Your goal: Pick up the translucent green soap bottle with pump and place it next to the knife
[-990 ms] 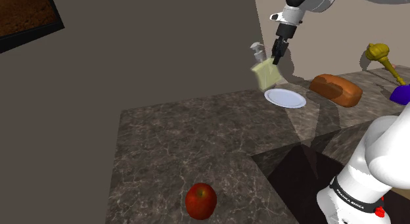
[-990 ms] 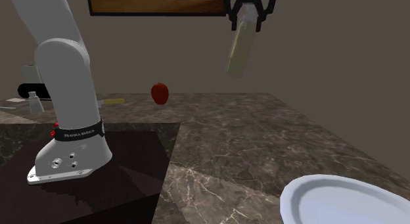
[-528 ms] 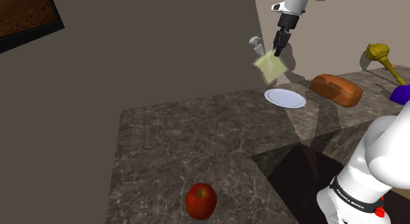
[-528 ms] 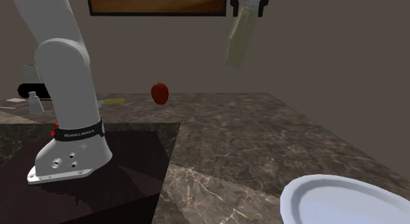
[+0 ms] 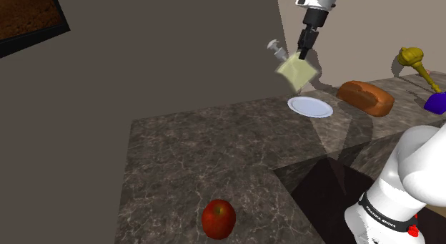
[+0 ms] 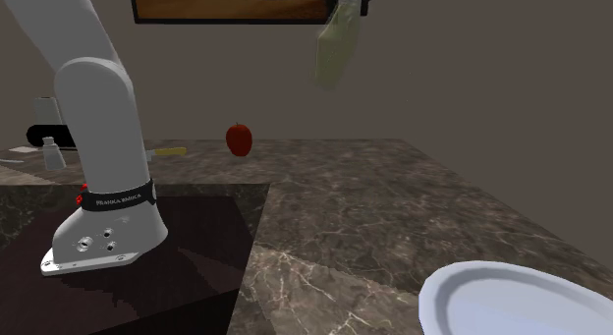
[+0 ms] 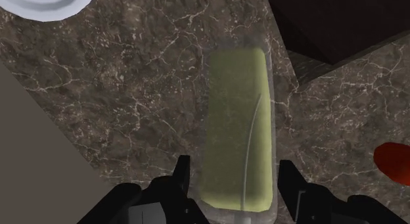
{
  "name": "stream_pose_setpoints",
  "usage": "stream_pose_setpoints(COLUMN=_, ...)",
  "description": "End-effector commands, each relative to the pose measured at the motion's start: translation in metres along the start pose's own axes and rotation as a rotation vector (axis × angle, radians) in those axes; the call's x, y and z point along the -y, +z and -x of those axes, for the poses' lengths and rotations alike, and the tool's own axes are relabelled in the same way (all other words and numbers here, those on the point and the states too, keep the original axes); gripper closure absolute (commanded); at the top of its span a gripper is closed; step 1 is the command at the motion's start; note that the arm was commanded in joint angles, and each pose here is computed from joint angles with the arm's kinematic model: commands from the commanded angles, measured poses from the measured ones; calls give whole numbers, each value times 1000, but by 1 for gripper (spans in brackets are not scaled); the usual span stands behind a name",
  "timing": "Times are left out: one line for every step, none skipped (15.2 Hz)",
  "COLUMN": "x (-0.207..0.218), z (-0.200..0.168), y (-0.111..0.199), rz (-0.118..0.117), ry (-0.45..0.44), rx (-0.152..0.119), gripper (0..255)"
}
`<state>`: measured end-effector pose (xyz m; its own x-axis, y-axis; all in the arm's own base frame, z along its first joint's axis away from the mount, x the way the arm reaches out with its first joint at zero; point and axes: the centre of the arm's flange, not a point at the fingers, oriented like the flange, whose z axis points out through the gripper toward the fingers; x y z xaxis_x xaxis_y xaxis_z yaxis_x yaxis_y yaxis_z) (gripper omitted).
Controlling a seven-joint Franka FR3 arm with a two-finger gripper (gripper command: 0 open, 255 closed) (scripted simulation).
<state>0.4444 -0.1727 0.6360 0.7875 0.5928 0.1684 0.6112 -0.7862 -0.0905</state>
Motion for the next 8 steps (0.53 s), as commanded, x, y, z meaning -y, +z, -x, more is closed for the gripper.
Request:
stream_pose_setpoints(x=25, z=-7, y=8, rz=1, ry=1, rx=1, gripper=255)
stream_pose_setpoints(x=37, z=-11, y=10, rz=1, ry=1, rx=1, gripper=255)
stream_pose_setpoints(x=50, z=-14, y=12, rz=1, ry=1, rx=1, gripper=255)
stream_pose_setpoints(x=63, z=-18, y=14, rz=1, ry=1, rx=1, gripper=255)
stream_pose_setpoints(x=75, z=-21, y=15, rz=1, ry=1, rx=1, gripper=255)
stream_pose_setpoints(x=88, z=-24, y=17, rz=1, ry=1, rx=1, gripper=255)
stream_pose_setpoints(x=101, z=-28, y=19, rz=1, ry=1, rx=1, gripper=255)
stream_pose_setpoints(x=113, z=-31, y=21, rz=1, ry=1, rx=1, gripper=255)
